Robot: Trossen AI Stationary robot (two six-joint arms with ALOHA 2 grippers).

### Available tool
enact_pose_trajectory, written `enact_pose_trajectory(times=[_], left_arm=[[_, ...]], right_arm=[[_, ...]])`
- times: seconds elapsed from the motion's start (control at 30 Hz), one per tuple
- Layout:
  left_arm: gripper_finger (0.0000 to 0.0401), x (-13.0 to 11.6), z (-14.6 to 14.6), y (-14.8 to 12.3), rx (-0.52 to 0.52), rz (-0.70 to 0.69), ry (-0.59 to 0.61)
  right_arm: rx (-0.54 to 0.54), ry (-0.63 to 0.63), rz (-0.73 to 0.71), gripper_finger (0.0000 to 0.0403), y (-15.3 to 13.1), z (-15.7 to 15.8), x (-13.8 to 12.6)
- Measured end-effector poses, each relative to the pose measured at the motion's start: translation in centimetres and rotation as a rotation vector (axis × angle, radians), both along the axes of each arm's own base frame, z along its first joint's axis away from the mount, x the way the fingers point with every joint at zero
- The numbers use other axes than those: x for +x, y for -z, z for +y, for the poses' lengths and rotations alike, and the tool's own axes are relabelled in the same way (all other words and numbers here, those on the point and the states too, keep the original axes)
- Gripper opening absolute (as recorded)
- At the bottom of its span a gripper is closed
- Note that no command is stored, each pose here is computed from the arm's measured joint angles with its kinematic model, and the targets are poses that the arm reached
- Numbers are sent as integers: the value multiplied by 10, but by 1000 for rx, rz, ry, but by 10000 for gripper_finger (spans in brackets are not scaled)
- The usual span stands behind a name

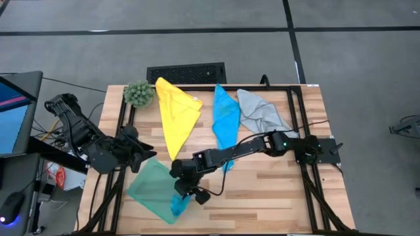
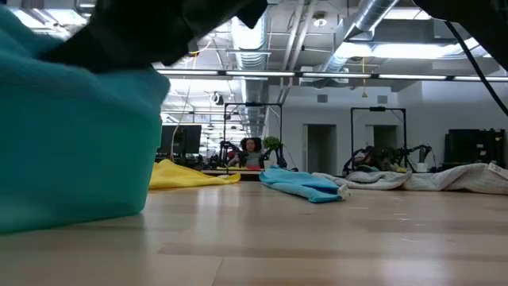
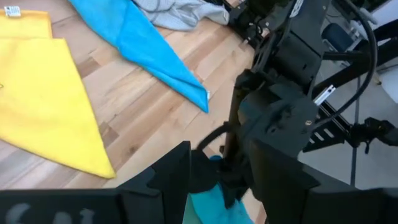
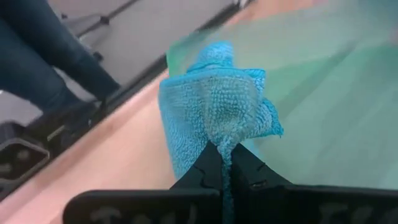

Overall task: Fold microfiber towels
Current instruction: Put the folded blue towel into the blue bin, then adjust the folded blue towel in the bin

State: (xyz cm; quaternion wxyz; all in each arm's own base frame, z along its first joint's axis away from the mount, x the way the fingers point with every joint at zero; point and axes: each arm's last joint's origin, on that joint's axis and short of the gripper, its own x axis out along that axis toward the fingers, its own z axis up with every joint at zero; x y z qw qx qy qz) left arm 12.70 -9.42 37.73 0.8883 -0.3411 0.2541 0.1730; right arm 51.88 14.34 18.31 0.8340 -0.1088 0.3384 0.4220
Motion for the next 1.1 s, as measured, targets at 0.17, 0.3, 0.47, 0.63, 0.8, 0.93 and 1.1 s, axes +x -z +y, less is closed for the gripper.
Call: enact_pose_trajectory(times=[0.17, 0.3, 0.47, 0.63, 0.8, 0.93, 1.1], left_arm=[[158, 0, 0, 0, 6, -4, -4], [158, 0, 0, 0, 6, -4, -4], [158, 0, 0, 0, 9, -3, -3], [157, 0, 0, 0, 19, -1, 4], [157, 0, 0, 0, 26, 1, 8], [157, 0, 0, 0, 25, 1, 8], [157, 0, 1, 0, 6, 0, -9]], right_arm=[[11, 13, 10, 25, 2, 0, 1], [-7, 27, -22, 38, 1, 0, 3], [-25, -2, -80, 67, 0, 1, 5], [-24, 5, -120, 118, -3, 1, 8], [-41, 59, -189, 186, -7, 1, 13], [-19, 130, -186, 233, -9, -3, 16], [33, 232, -109, 249, -17, -19, 17]])
